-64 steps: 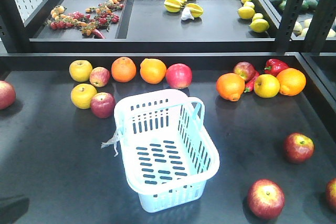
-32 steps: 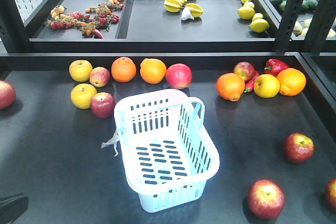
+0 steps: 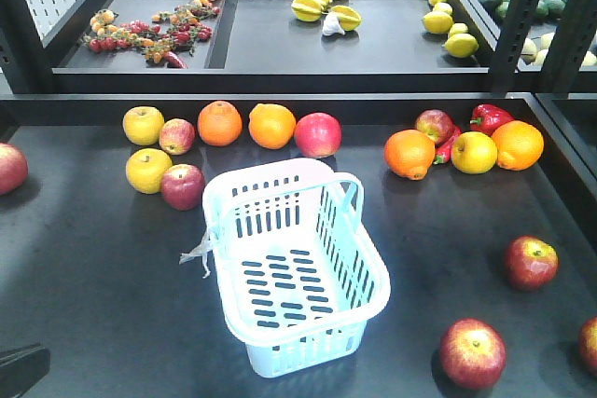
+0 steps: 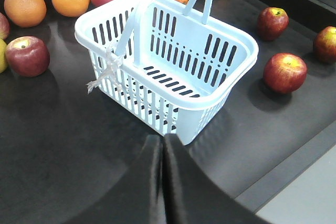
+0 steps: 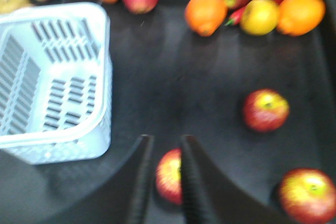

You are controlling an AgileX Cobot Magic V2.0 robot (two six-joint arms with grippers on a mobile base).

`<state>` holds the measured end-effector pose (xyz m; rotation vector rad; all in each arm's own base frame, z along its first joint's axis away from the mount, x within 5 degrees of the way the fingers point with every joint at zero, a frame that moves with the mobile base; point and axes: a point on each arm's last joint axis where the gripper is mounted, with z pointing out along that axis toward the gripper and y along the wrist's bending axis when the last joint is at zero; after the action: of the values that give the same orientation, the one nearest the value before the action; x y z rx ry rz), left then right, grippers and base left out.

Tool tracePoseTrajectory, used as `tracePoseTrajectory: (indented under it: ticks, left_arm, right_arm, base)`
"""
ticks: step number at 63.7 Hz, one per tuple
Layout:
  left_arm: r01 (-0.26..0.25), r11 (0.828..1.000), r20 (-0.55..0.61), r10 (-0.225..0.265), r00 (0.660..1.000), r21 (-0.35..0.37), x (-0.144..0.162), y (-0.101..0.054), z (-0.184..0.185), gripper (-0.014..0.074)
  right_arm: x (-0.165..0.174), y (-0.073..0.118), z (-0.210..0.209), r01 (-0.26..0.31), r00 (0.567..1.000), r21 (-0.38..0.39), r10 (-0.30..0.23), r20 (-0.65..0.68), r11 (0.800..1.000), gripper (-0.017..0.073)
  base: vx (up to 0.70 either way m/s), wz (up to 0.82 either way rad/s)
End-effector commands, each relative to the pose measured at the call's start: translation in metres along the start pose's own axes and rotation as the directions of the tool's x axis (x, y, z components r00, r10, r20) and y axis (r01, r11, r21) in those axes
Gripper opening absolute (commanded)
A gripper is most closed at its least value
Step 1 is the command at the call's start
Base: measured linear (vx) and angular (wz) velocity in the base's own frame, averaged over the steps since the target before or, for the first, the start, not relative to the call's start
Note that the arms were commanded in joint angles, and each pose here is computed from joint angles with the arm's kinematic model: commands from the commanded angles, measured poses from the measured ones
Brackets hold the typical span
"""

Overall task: Pick three apples into basket with both arms
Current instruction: 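Reach the right gripper down onto the red apple nearest the robot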

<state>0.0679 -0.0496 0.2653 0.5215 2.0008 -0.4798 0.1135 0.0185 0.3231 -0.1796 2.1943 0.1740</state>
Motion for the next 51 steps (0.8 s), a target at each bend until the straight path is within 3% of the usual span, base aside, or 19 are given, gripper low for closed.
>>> tracePoseTrajectory:
  ticks: [1,9,15,26,37,51]
  left_arm:
    - [0.025,1.000,0.089,-0.025,0.996,-0.007,-0.014,0.000,-0.003,-0.0008]
    - [0.025,1.000,0.087,-0.025,0.996,-0.006,-0.014,0.000,-0.003,-0.0008]
    - [0.025,1.000,0.085,-0.024,0.996,-0.006,-0.014,0.000,-0.003,-0.0008]
    - [0.025,1.000,0.085,-0.024,0.996,-0.006,-0.014,0.000,-0.003,-0.0008]
    - [0.024,1.000,0.085,-0.023,0.996,-0.006,-0.014,0.000,-0.003,-0.0008]
    - [0.024,1.000,0.085,-0.023,0.996,-0.006,-0.014,0.000,-0.003,-0.0008]
  right_arm:
    - [-0.018,0.001,0.008,-0.008,0.998,-0.034,0.010,0.058,0.999,0.0370]
    - [-0.019,0.000,0.018,-0.025,0.999,-0.045,0.027,0.035,0.999,0.0607]
    - [-0.022,-0.001,0.022,-0.034,0.998,-0.048,0.036,0.044,0.998,0.0699]
    - [-0.025,-0.006,0.040,-0.011,0.995,-0.040,0.007,-0.100,0.999,0.0707]
    - [-0.040,-0.011,0.071,-0.007,0.960,-0.062,-0.011,-0.279,0.998,0.0697]
    - [-0.038,-0.018,0.124,-0.063,0.853,-0.097,0.003,-0.522,0.993,0.0690]
  base:
    - [0.00,0.00]
    - [0.00,0.00]
    - [0.00,0.00]
    - [0.00,0.00]
    - [0.00,0.00]
    - [0.00,0.00]
